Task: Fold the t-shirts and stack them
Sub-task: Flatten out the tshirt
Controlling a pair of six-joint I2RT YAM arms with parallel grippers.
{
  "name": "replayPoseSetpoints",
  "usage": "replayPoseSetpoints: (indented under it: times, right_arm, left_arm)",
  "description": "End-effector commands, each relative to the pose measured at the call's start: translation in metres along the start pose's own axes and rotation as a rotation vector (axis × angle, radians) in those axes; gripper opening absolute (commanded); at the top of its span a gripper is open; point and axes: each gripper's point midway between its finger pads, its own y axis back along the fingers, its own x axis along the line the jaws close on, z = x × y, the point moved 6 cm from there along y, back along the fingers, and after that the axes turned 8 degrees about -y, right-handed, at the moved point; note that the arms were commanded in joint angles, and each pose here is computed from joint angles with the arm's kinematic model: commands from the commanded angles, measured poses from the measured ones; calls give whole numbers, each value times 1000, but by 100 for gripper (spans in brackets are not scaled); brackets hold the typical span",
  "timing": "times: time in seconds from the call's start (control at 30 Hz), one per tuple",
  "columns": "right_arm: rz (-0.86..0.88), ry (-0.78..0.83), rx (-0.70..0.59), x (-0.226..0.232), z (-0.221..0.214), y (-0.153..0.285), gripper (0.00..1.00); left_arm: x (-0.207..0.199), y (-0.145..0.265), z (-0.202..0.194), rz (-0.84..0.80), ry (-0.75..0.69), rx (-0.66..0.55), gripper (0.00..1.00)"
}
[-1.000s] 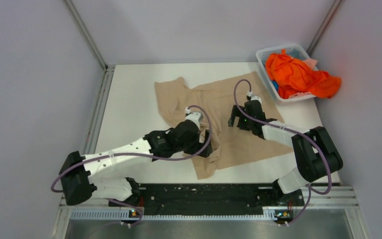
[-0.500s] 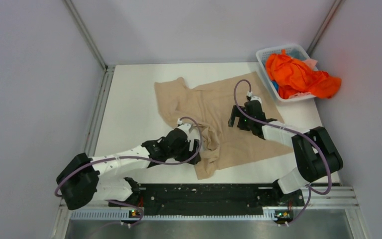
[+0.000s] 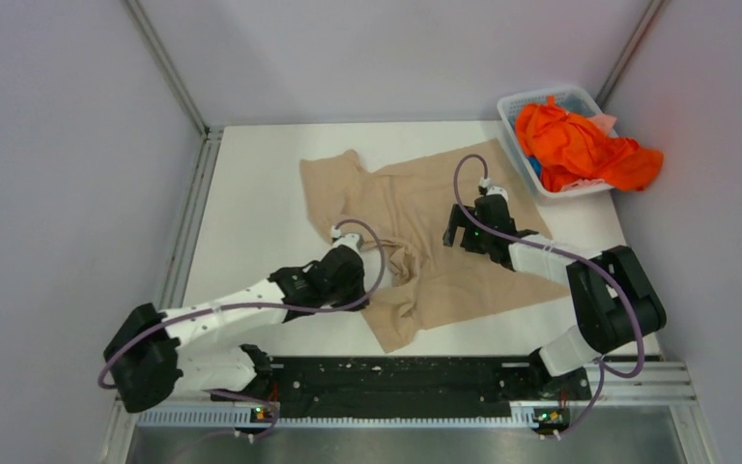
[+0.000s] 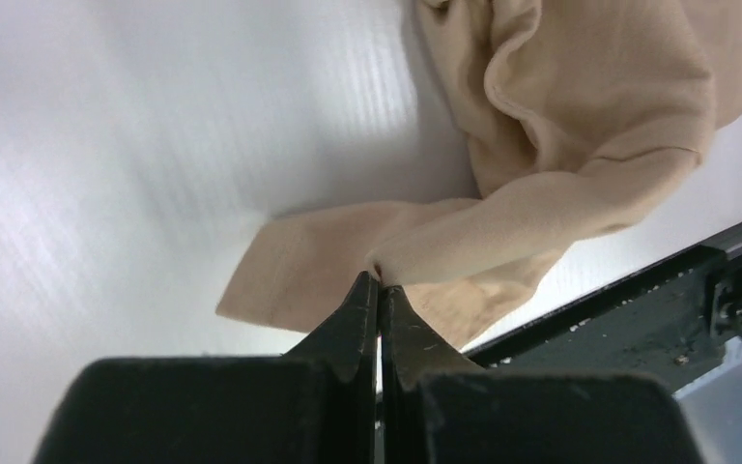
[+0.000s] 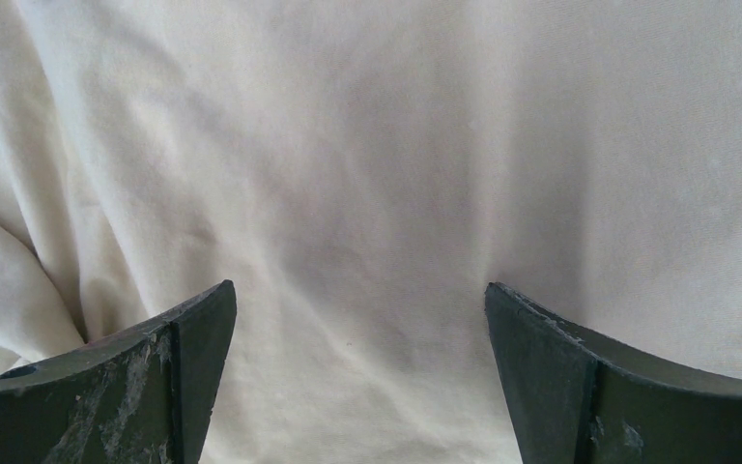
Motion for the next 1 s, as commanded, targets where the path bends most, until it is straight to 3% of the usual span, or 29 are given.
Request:
replayPoseSetpoints:
  times: [0.0,0.07,0.17,0.37,0.57,0.77,0.8,0.87,0.9,0.97]
  right_arm:
    - [-28,3,38,-6,-7,0,99]
    - [-49,2,60,-9,-10,1,99]
    - [-74,2,76,-11,-10,2,99]
    - [-120,7,95,-15,-11,2,99]
    - [-167,8,100,-20,-11,-1,99]
    - [-181,13,99,-21,-11,-4,99]
    - [-179,14,97,-21,-10,-4,99]
    - [-175,20,95,-20,-10,-3,99]
    - [-171,21,91,-20,-9,-3,99]
    - [-165,26,86,-19,-8,-1,99]
  left_arm:
    - [34,41,-27,225,344,5,0]
    - [48,60,-56,334,508,110,0]
    - [49,88,-84,375,686,245,0]
    - [41,119,-110,313,830,355,0]
    - [39,131,-138,372,826,543,0]
    - [-11,101,-113,92,582,570,0]
    - [-14,99,-108,96,525,564,4]
    - [-15,99,-95,160,453,529,34]
    - [-10,101,-89,230,428,505,43]
    - [0,109,-69,355,393,417,76]
